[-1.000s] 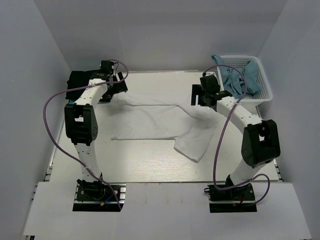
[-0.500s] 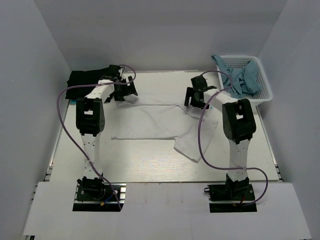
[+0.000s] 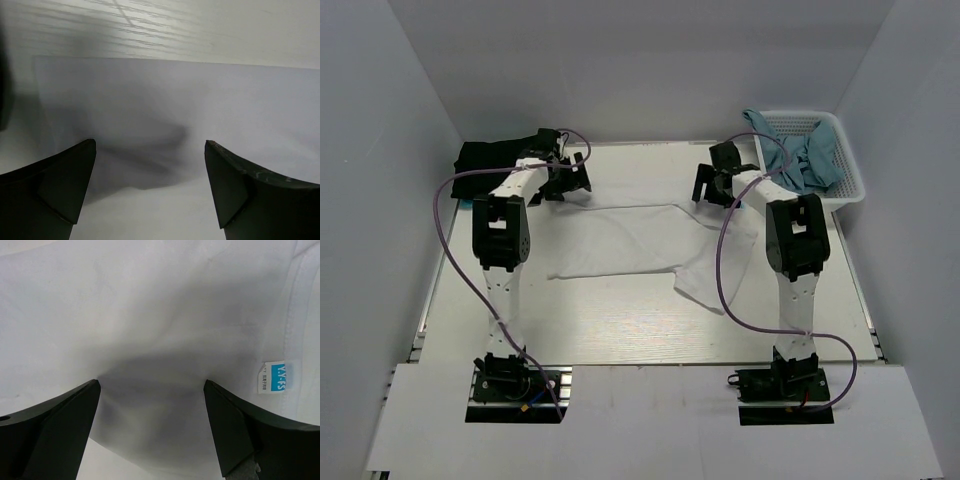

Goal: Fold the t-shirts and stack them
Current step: Fold the flattened tshirt in 1/3 of the way

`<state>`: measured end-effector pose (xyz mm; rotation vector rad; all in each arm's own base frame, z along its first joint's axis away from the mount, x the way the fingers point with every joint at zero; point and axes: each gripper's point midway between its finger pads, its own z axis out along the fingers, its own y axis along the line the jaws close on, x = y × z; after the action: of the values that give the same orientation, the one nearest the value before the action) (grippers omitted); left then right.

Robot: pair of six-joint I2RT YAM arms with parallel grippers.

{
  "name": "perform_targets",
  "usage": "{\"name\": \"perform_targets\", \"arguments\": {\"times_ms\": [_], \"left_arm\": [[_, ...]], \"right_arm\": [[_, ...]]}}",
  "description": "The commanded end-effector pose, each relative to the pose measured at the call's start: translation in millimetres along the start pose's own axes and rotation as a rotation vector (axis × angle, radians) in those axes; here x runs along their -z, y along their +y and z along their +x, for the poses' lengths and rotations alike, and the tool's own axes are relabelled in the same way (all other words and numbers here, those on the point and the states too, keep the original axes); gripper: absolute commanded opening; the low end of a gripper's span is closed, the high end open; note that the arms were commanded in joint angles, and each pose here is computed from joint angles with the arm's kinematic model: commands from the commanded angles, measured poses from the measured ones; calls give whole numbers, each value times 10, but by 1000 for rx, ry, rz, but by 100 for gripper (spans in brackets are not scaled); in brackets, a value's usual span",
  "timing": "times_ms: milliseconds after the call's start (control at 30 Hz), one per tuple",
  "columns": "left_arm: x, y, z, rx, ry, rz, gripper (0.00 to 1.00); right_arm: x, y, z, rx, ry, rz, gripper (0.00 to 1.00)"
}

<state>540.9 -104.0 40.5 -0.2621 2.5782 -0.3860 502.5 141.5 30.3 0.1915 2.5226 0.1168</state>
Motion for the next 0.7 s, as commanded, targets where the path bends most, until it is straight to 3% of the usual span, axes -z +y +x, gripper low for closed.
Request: {"name": "perform_targets", "arguments": {"times_ms": [0, 200, 267, 300, 367, 400, 467, 500, 533, 600, 667], "left_arm": [[259, 60, -201, -56, -54, -116, 100], [1298, -118, -481, -53, -221, -116, 100], [1447, -9, -211, 5, -178, -157, 100], [1424, 97, 70, 31, -119, -180, 100], [1732, 121, 321, 89, -106, -185, 100], [1691, 254, 660, 112, -37, -217, 100], [1898, 296, 879, 180, -48, -205, 100], [1826, 426, 1195, 209, 11, -222, 100], [1832, 448, 1326, 225, 20, -215, 100], [1833, 569, 1632, 257, 36, -236, 100], [1787, 605, 1723, 285, 29, -221, 100]], "right_arm": [[164, 49, -189, 121, -31, -14, 90], [1144, 169, -501, 166, -206, -53, 90], [1158, 103, -136, 137, -137, -48, 90], [1445, 118, -161, 91, -163, -82, 90], [1410, -48, 371, 44, -43, -57, 90], [1685, -53, 345, 27, -88, -84, 90], [1736, -245, 841, 9, -1, -60, 90], [1729, -312, 1065, -16, 44, -50, 90], [1905, -310, 1064, -31, 7, -76, 90], [1894, -442, 1441, -59, 91, -52, 90], [2004, -445, 1561, -70, 102, -76, 90]]}}
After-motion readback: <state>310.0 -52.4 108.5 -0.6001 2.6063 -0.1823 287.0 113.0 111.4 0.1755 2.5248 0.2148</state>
